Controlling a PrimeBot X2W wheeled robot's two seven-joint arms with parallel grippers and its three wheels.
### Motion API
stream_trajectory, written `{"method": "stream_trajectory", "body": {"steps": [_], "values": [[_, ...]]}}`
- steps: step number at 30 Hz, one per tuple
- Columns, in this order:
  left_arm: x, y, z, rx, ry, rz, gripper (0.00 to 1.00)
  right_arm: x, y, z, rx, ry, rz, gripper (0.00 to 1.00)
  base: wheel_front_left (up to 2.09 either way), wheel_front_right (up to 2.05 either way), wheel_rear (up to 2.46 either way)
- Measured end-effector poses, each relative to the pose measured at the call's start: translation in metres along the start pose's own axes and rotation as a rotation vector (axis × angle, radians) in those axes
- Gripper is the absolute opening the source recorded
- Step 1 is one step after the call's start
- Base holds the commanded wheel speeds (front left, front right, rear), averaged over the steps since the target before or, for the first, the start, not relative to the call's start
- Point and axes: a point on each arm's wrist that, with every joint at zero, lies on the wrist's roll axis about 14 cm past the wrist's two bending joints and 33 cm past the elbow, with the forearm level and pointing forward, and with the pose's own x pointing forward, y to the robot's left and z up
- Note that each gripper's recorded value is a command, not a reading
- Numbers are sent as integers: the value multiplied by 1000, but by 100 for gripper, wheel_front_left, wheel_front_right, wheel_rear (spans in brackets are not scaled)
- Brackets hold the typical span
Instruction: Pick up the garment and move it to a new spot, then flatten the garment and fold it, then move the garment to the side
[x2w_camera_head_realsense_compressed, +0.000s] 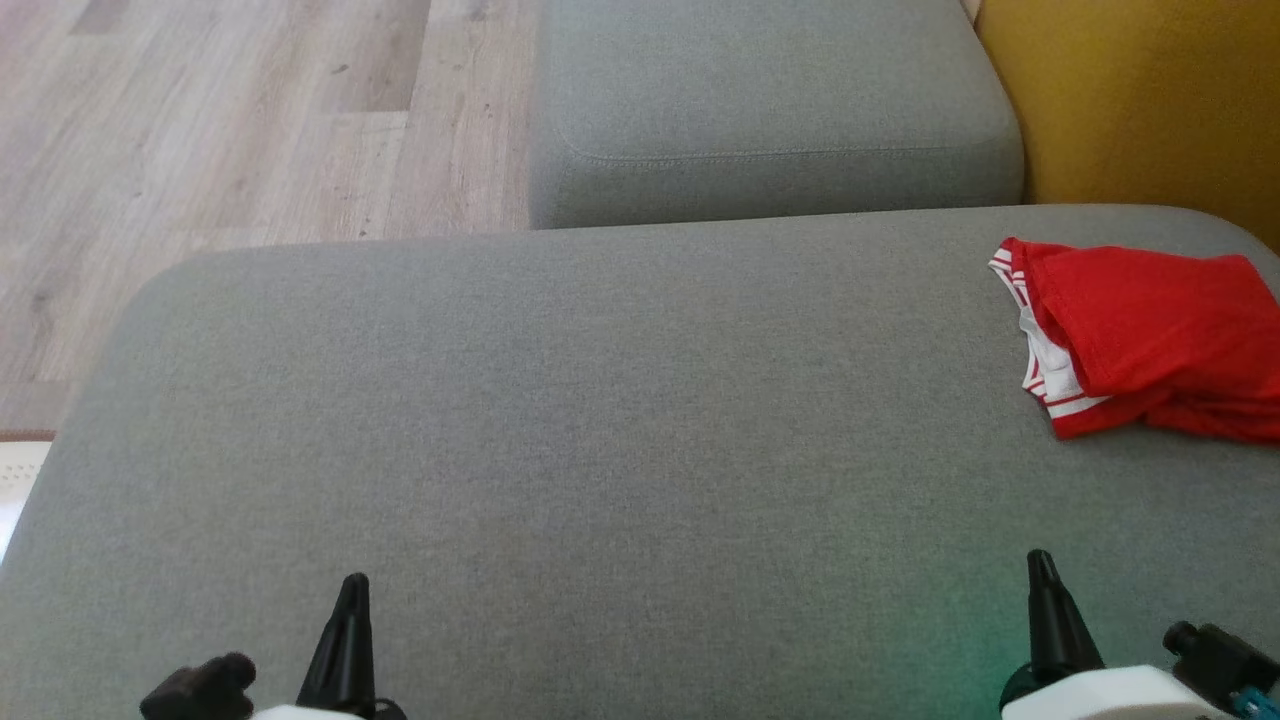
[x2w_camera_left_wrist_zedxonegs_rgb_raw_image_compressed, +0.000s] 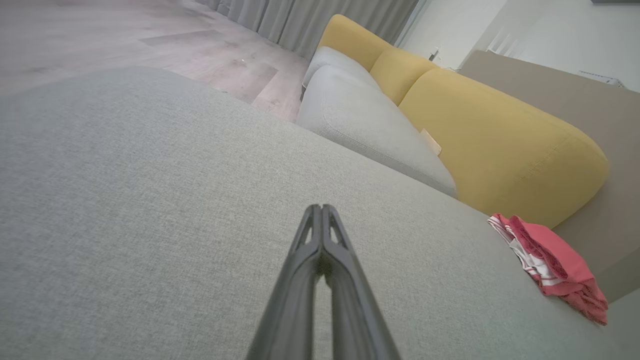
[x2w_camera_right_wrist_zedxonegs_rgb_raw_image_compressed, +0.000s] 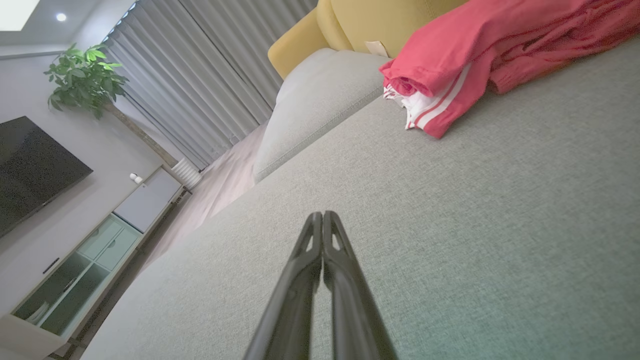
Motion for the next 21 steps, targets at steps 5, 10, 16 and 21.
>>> {"method": "stream_trajectory", "body": {"steps": [5, 10, 16, 21], "values": [[3, 2, -2, -61, 17, 5, 0, 4, -2, 4, 54, -5, -11, 0, 0, 0, 0], [9, 3, -1, -119, 24, 8, 0, 6, -5, 6, 108, -7, -25, 0, 0, 0, 0], [13, 8, -2, -191, 37, 25, 0, 10, -6, 11, 172, -15, -33, 0, 0, 0, 0], [19, 7, -1, -252, 43, 23, 0, 10, -10, 11, 228, -14, -48, 0, 0, 0, 0]]}}
